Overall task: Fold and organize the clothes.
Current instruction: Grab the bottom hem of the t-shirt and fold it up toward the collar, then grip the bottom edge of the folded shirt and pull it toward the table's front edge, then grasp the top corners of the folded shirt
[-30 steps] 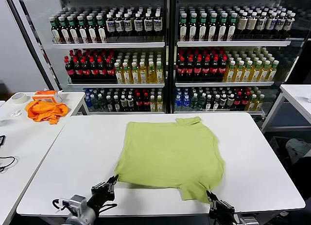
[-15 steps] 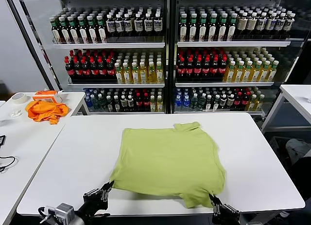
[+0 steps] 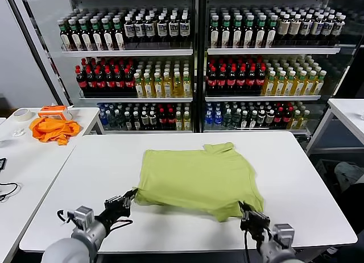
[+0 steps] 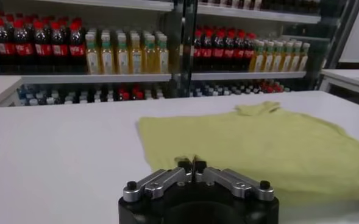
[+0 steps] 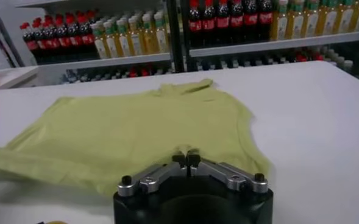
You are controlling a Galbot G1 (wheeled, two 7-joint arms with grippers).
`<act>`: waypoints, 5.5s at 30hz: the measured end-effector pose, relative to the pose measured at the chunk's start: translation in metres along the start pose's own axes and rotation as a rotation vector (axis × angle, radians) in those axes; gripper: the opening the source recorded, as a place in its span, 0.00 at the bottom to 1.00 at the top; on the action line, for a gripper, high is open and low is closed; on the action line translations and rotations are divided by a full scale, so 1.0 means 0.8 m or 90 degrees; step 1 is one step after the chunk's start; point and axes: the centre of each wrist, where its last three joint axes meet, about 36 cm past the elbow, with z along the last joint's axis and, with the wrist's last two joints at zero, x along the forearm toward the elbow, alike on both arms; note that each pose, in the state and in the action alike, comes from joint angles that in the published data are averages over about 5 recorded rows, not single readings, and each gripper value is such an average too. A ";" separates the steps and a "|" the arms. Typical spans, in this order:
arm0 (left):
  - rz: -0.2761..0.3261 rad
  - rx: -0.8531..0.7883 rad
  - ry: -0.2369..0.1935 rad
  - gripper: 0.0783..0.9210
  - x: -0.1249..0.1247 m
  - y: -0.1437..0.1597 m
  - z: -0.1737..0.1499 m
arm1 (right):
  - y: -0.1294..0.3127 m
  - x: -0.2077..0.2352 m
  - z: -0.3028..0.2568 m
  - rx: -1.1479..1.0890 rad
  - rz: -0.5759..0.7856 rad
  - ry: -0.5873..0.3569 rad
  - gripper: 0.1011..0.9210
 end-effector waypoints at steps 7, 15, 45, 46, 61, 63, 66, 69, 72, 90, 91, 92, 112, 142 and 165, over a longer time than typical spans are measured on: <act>0.003 -0.004 0.010 0.00 -0.034 0.010 -0.003 | -0.009 -0.027 -0.003 0.000 0.016 0.009 0.01; 0.001 -0.007 0.025 0.00 -0.071 0.018 0.001 | -0.012 -0.050 0.001 0.000 0.017 0.017 0.01; -0.065 0.020 0.056 0.78 -0.094 0.019 0.003 | -0.058 -0.035 0.025 -0.001 0.069 0.045 0.85; -0.065 0.020 0.061 0.81 -0.092 0.016 0.005 | -0.059 -0.034 0.026 -0.002 0.070 0.046 0.87; -0.074 0.021 0.104 0.59 -0.070 -0.004 0.031 | -0.070 -0.036 0.042 -0.024 0.065 0.054 0.51; -0.076 0.021 0.106 0.52 -0.069 -0.006 0.034 | -0.071 -0.036 0.044 -0.027 0.063 0.053 0.43; -0.077 0.019 0.107 0.42 -0.069 -0.010 0.036 | -0.071 -0.036 0.046 -0.032 0.062 0.052 0.33; -0.075 0.018 0.108 0.31 -0.070 -0.014 0.038 | -0.069 -0.035 0.049 -0.037 0.059 0.050 0.22; -0.074 0.019 0.108 0.21 -0.069 -0.017 0.039 | -0.066 -0.033 0.050 -0.040 0.053 0.049 0.12; -0.085 -0.016 0.122 0.00 -0.013 -0.024 0.048 | -0.040 0.032 0.056 -0.015 0.015 0.063 0.02; -0.087 -0.018 0.124 0.00 -0.007 -0.024 0.049 | -0.037 0.037 0.057 -0.014 0.013 0.064 0.02; -0.089 -0.021 0.126 0.00 -0.001 -0.025 0.050 | -0.035 0.041 0.058 -0.012 0.011 0.066 0.02; -0.112 -0.042 0.133 0.24 0.072 -0.040 0.050 | -0.021 0.093 0.056 0.009 0.014 0.060 0.38; -0.084 -0.024 0.048 0.88 -0.101 0.047 -0.026 | 0.016 -0.161 -0.077 -0.007 0.030 -0.031 0.88; -0.087 -0.021 0.080 0.88 -0.188 0.114 -0.030 | 0.042 -0.287 -0.075 -0.007 0.065 0.027 0.88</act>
